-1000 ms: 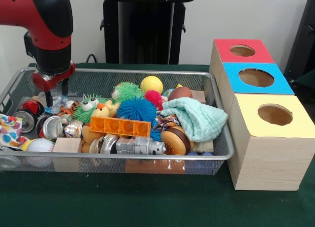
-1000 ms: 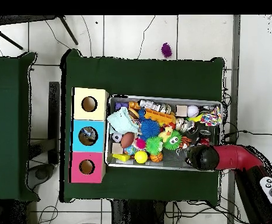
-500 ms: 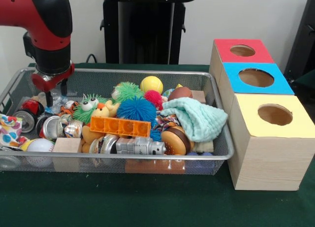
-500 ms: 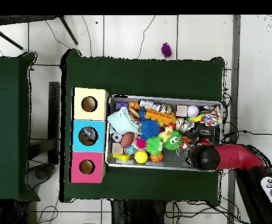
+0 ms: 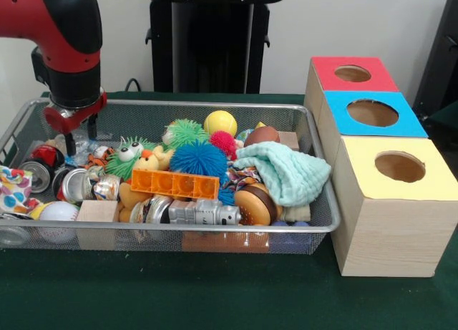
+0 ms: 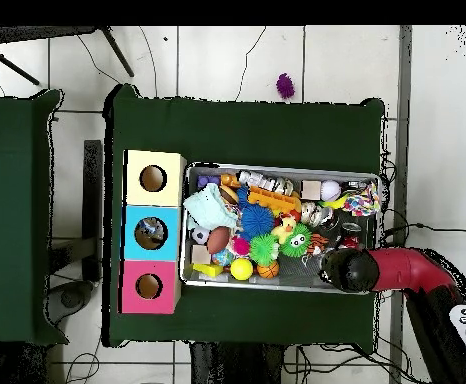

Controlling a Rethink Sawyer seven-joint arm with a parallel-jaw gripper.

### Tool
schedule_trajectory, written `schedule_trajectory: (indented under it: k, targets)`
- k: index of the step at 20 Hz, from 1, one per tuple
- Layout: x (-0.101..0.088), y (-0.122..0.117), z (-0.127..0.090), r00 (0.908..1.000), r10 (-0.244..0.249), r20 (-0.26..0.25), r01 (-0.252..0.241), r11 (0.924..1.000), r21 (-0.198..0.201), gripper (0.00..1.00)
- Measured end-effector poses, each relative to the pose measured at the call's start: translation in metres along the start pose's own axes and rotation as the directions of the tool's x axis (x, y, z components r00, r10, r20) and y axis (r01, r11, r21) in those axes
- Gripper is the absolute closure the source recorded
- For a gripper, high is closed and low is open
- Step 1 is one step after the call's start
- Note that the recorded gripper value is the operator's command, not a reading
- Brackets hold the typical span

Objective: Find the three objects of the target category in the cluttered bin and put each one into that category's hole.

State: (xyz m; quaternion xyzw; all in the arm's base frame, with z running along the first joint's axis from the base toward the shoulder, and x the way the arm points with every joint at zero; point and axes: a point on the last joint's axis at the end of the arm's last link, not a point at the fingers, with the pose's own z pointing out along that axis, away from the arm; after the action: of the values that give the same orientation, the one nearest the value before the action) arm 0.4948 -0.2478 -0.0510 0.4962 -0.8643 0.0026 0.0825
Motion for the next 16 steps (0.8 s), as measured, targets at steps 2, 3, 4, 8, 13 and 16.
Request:
schedule_trajectory:
  k: [2,3,4,8,13,16]
  targets:
    - [0.0003,-0.0001,0.0,1.0,0.0,0.001,0.0,1.0,0.0,1.0]
    - [0.0005,-0.0003,0.0,1.0,0.0,0.003,0.0,1.0,0.0,1.0]
    - [0.0007,-0.0002,0.0,1.0,-0.002,0.005,0.002,1.0,-0.001,1.0]
    - [0.0019,0.0001,0.0003,0.9998,-0.018,0.011,0.018,0.9998,0.001,1.0]
    - [0.0042,-0.0027,-0.0003,0.996,-0.085,0.027,0.085,0.9963,0.008,1.0]
    - [0.0056,-0.0046,0.0,0.9911,-0.128,0.036,0.128,0.9917,0.008,1.0]
